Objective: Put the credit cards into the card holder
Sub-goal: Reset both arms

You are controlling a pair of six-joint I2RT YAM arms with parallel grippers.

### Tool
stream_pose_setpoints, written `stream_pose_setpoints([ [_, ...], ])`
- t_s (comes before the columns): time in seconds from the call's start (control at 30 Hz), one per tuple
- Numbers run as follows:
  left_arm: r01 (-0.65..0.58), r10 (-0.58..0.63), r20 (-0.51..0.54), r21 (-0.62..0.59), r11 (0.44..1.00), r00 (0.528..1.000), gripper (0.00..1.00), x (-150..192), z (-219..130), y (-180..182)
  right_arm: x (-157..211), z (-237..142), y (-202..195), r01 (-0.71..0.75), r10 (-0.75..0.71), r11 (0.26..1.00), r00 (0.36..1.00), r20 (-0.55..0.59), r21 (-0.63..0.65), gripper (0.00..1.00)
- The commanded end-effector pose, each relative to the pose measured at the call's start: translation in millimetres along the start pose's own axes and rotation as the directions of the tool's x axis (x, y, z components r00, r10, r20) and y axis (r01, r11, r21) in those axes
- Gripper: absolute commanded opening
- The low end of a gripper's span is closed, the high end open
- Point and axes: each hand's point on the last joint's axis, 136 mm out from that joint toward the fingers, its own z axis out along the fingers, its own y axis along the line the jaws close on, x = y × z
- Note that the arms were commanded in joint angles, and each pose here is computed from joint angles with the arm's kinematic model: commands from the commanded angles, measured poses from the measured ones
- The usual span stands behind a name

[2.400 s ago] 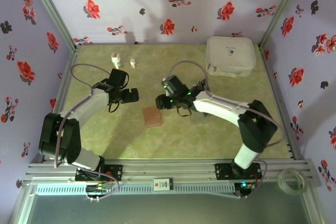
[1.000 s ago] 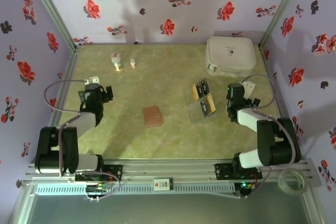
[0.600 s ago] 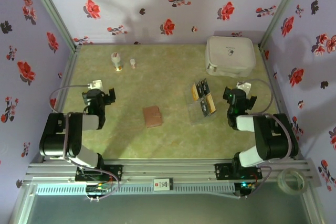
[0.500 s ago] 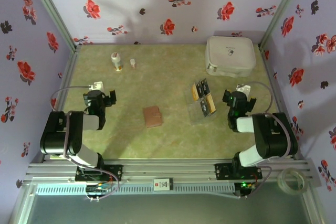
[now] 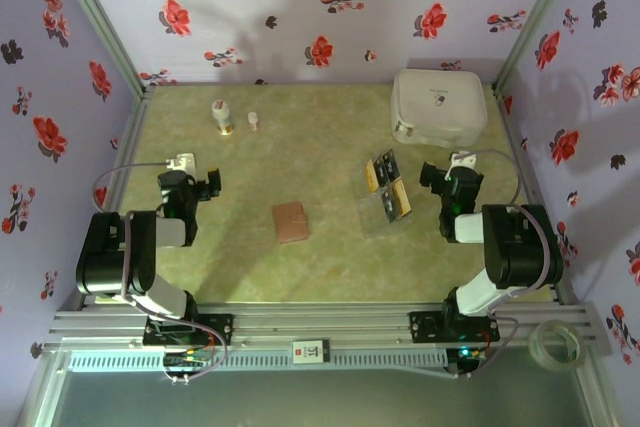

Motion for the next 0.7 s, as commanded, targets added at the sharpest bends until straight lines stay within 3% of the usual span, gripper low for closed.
stream_pose_setpoints([
  [0.0,-0.018,0.017,0.052,0.014,1.0,0.999,1.0,-15.7,1.1,-2.8,-6.5,-4.4,4.4,0.017,-0.017,1.0,0.999,0.033,-0.009,0.99],
  [0.67,-0.018,0.017,0.052,0.013,1.0,0.999,1.0,-15.8,1.0,-2.6,-7.2,-0.6,3.3,-0.007,0.008,1.0,1.0,0.017,-0.029,0.99],
])
